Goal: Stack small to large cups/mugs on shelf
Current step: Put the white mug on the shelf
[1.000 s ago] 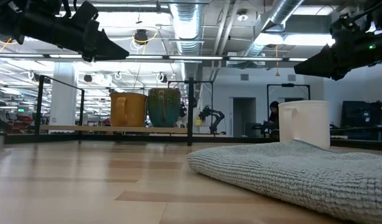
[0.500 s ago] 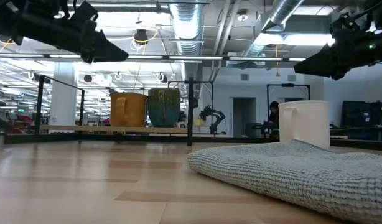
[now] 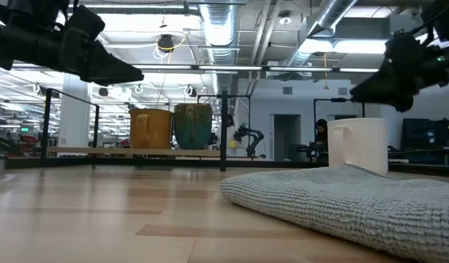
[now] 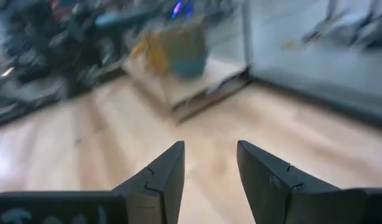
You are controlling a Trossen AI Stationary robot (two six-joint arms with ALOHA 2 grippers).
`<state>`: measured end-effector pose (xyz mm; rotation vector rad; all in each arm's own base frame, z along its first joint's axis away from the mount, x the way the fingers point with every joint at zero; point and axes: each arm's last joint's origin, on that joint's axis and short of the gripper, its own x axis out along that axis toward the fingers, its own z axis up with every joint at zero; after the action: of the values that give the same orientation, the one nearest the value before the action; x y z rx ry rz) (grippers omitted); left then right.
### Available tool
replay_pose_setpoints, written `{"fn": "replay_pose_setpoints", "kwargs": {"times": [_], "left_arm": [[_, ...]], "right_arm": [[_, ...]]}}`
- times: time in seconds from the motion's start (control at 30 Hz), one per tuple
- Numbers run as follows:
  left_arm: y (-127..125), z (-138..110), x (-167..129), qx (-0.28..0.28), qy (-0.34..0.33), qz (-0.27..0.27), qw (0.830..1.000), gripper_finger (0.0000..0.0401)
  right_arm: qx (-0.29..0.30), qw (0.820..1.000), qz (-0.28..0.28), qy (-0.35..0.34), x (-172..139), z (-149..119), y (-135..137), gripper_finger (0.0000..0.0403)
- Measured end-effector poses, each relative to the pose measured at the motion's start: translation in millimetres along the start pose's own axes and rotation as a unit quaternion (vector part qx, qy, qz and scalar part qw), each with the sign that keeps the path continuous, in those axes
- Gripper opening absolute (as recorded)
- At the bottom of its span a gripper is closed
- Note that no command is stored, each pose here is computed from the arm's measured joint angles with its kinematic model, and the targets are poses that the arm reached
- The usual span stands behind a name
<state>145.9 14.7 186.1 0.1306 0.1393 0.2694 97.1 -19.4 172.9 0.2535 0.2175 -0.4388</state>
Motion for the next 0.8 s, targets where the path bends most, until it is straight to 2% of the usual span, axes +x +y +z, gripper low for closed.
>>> {"fn": "replay_pose_setpoints", "kwargs": {"times": [0.1,0.17,0.5,0.8], "left_arm": [[-4,-1,-1,0.012,0.001,-0.011,1.000,0.0190],[-5,0,-1,0.014,-0.003,-0.015,1.000,0.0190],[-5,0,-1,0.012,-0.003,-0.007,1.000,0.0190],[-5,0,-1,0.012,-0.001,-0.005,1.000,0.0190]], "right_arm": [[0.020,0.998,0.058,0.032,0,-4,4,0.0169],[0.028,0.996,0.069,0.038,0,-3,6,0.0169],[0.022,0.990,0.040,0.134,0,24,15,0.0169],[0.017,0.969,-0.009,0.246,22,43,28,0.0169]]}}
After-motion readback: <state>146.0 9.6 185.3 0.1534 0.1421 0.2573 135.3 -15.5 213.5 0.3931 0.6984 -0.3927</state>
